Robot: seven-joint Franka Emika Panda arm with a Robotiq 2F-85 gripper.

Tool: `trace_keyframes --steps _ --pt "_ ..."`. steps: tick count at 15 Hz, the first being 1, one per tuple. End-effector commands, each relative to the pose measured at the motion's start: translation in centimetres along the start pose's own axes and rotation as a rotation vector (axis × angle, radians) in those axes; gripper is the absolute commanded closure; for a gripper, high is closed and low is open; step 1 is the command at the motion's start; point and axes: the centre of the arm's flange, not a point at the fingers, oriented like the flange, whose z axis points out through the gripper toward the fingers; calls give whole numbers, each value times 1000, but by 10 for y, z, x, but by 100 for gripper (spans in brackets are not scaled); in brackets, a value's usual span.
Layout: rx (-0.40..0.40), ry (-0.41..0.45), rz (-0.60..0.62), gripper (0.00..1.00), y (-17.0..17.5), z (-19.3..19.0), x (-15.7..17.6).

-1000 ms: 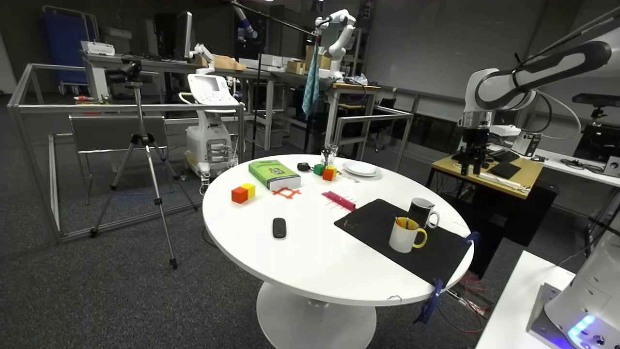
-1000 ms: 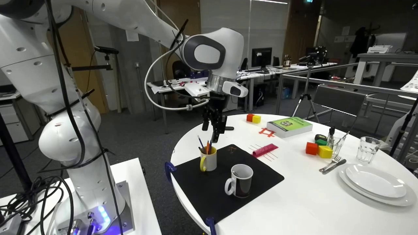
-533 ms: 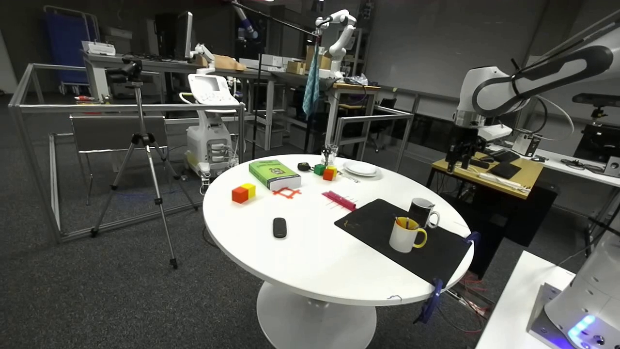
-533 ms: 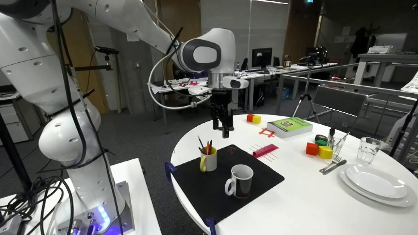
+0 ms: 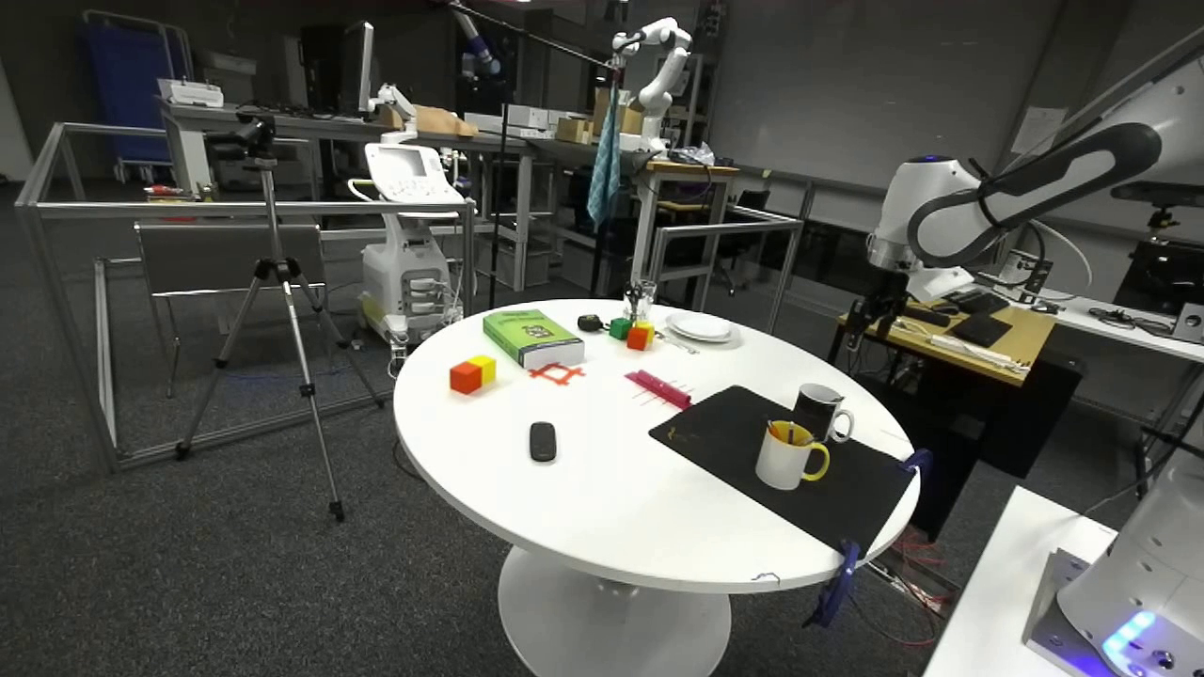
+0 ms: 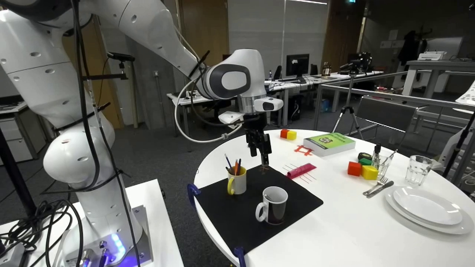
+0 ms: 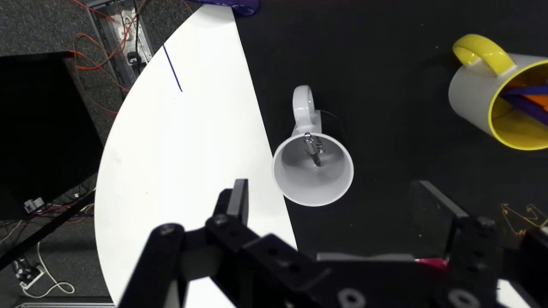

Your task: Move the pen from the right cup to the left cup

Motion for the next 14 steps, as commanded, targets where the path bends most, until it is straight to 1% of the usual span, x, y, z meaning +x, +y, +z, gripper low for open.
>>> trace_keyframes --steps 1,5,6,7,8,9,10,11,13,14 --pt "9 22 -14 0 9 30 7" --pt "36 -17 -20 0 9 58 13" --pt "40 -31 -27 6 9 64 13" --pt "44 -45 -35 26 9 67 11" --pt "46 -56 -40 30 9 71 10" --pt "47 -63 -45 31 9 73 9" --pt "46 -68 -50 36 10 76 9" --pt "44 -74 -52 44 11 78 9" --pt "42 -78 -63 58 12 83 11" --pt "41 -84 -64 67 13 85 12"
